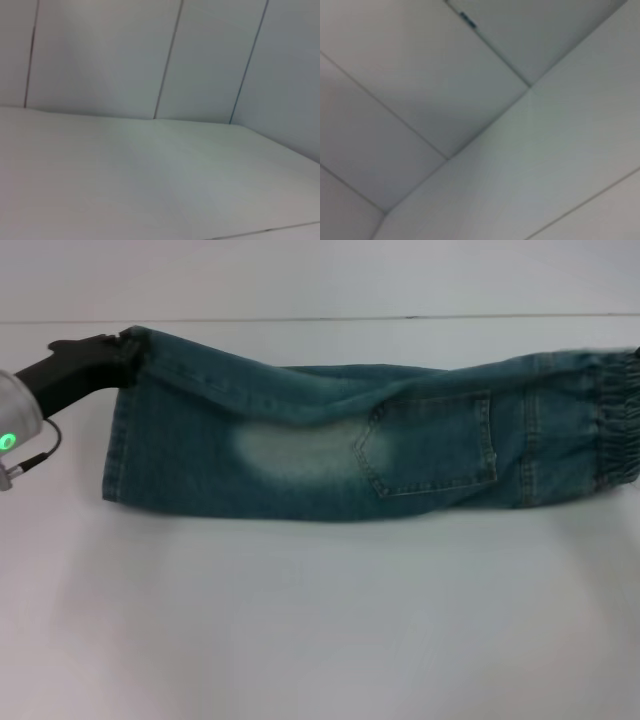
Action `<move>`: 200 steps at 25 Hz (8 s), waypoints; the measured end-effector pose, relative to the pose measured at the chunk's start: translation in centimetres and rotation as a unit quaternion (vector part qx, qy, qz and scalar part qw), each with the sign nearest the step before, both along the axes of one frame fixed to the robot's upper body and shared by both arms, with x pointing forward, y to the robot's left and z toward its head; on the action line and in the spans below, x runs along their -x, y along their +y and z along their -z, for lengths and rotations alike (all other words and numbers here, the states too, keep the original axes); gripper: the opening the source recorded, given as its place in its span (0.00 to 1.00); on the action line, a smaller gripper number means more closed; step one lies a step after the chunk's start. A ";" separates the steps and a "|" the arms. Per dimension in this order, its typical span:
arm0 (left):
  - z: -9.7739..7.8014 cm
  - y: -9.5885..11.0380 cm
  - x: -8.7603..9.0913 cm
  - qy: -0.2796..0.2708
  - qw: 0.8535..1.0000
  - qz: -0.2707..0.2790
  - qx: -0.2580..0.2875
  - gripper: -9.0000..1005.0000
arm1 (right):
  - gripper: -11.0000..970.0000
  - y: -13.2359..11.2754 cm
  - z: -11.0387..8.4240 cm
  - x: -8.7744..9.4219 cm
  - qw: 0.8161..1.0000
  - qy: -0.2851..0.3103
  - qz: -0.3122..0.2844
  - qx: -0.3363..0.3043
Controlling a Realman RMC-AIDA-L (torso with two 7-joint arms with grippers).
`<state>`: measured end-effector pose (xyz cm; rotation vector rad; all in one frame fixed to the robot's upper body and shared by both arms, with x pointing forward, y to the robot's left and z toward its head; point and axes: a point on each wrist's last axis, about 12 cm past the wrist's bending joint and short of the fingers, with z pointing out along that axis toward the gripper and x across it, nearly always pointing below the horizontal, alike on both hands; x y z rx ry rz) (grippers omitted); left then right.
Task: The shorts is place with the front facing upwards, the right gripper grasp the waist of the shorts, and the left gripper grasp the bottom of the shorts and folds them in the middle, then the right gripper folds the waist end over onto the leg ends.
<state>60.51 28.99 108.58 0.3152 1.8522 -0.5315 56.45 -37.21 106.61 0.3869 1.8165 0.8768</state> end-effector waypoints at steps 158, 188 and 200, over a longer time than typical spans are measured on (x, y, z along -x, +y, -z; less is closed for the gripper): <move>7.2 -6.9 12.7 -0.233 0.950 -0.207 -0.032 0.01 | 0.25 26.9 -12.2 -7.3 0.798 -0.049 -0.507 0.321; 5.9 -2.5 11.0 -0.108 0.984 0.087 0.111 0.19 | 0.92 10.9 -9.3 1.1 0.883 -0.193 -0.363 0.227; 3.6 -4.0 9.2 -0.028 0.962 0.266 0.049 0.70 | 0.97 8.8 -2.0 7.3 0.878 -0.163 -0.393 0.219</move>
